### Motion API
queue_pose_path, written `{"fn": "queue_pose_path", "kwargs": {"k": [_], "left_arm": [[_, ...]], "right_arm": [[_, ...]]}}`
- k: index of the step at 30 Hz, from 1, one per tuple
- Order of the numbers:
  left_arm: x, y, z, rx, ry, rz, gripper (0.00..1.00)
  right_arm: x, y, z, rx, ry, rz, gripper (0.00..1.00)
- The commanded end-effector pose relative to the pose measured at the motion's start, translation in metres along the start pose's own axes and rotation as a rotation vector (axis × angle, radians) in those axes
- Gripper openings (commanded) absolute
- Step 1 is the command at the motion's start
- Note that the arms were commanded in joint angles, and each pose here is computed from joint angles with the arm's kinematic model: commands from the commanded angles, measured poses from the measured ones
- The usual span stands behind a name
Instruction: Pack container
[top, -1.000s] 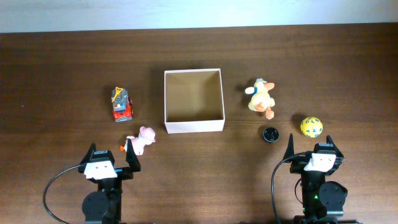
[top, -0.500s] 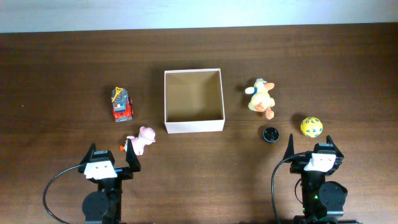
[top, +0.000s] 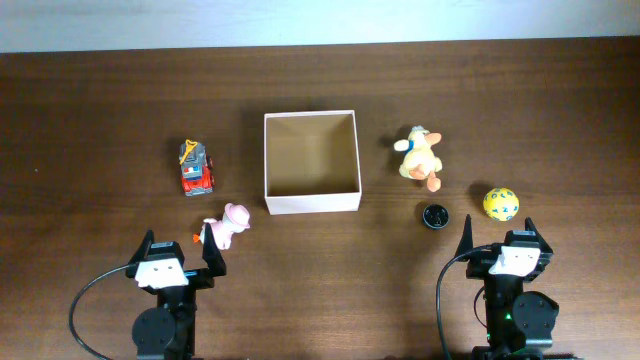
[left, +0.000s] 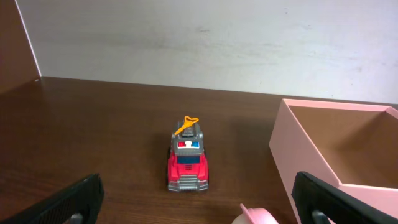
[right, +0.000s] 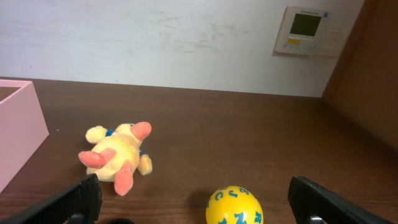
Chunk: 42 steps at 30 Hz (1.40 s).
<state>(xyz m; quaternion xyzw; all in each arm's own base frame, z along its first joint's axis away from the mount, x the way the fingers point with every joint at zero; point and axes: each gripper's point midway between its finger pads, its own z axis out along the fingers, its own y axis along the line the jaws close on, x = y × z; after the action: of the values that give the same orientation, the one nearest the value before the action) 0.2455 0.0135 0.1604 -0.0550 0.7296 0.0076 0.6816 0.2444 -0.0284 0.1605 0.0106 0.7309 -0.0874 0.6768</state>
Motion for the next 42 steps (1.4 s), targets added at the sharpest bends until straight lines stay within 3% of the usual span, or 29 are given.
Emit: {"fn": "queue_pose_path", "kwargs": {"k": [1, 36, 42], "left_arm": [[0.002, 0.0, 0.0, 0.005, 0.001, 0.012, 0.99], [0.002, 0.0, 0.0, 0.005, 0.001, 0.013, 0.99], [0.002, 0.0, 0.0, 0.005, 0.001, 0.012, 0.99]], "right_arm": [[0.003, -0.005, 0.0, 0.03, 0.003, 0.008, 0.99], [0.002, -0.006, 0.0, 0.032, -0.002, 0.006, 0.99], [-0.048, -0.017, -0.006, 0.091, -0.202, -0.048, 0.99]]}}
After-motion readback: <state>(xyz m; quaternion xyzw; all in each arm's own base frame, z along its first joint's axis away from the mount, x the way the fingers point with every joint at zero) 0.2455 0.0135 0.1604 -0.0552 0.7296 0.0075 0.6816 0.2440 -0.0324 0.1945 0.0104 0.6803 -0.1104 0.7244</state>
